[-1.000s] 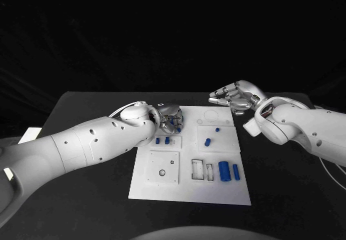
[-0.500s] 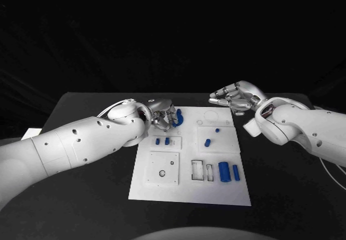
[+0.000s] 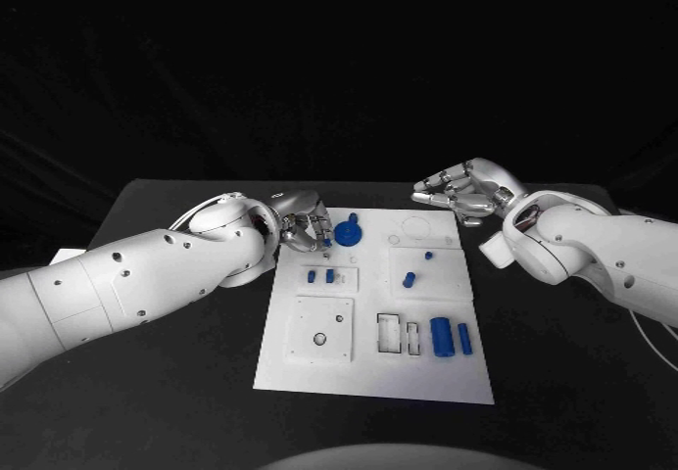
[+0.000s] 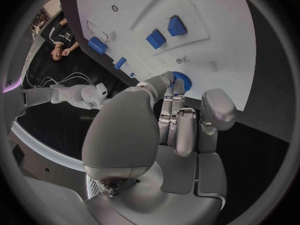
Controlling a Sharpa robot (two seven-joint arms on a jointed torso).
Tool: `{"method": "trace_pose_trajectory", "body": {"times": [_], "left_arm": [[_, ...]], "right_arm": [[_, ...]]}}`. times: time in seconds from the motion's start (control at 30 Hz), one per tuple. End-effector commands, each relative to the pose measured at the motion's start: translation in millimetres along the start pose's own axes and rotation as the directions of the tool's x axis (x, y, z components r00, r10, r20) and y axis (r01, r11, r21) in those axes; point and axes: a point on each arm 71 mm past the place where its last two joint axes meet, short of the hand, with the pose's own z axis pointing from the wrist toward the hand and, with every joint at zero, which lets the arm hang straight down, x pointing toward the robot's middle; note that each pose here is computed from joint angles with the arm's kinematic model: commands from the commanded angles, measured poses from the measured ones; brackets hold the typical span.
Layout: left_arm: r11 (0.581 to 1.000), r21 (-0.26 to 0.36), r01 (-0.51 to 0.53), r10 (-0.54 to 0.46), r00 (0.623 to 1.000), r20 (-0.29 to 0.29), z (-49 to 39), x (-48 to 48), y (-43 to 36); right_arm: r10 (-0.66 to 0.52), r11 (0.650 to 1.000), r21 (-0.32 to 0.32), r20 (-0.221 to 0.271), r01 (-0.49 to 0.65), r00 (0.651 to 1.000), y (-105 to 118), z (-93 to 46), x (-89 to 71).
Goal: Assemble the parts on the task board
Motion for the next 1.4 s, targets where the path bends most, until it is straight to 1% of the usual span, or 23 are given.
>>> {"method": "trace_pose_trajectory", "body": {"times": [0.03,0.13,0.17,0.37,0.53,0.77,1.0,1.4], "left_arm": [[1.0,-0.015,0.023,-0.023,1.0,-0.02,1.2,2.4,2.8],[0.999,-0.022,0.024,-0.024,0.999,-0.028,2.3,4.9,5.4],[0.999,-0.023,0.024,-0.025,0.999,-0.029,2.4,5.1,5.5],[0.999,-0.029,0.028,-0.029,0.998,-0.05,4.2,13.0,7.5],[0.999,-0.031,0.027,-0.029,0.997,-0.069,3.9,16.1,8.2],[0.999,-0.032,0.025,-0.027,0.996,-0.089,3.3,18.1,8.7],[0.999,-0.027,0.024,-0.027,0.995,-0.095,3.5,18.9,7.9],[0.999,-0.045,0.021,-0.025,0.994,-0.104,4.7,19.3,11.5]], "right_arm": [[0.001,1.0,-0.009,-0.015,-0.001,1.0,0.8,0.4,1.9],[0.001,1.0,-0.009,-0.015,-0.001,1.0,0.8,0.6,2.1],[0.001,1.0,-0.009,-0.015,-0.001,1.0,0.8,0.7,2.1],[0.002,1.0,-0.009,-0.017,-0.002,1.0,0.6,0.9,2.7],[0.001,1.0,-0.007,-0.016,-0.001,1.0,0.2,0.7,2.4],[0.001,1.0,-0.006,-0.017,-0.001,1.0,-0.1,0.7,2.4],[0.001,1.0,-0.004,-0.017,-0.001,1.0,-0.6,1.3,2.4],[0.001,1.0,-0.005,-0.018,-0.002,1.0,-0.3,1.4,2.7]]}}
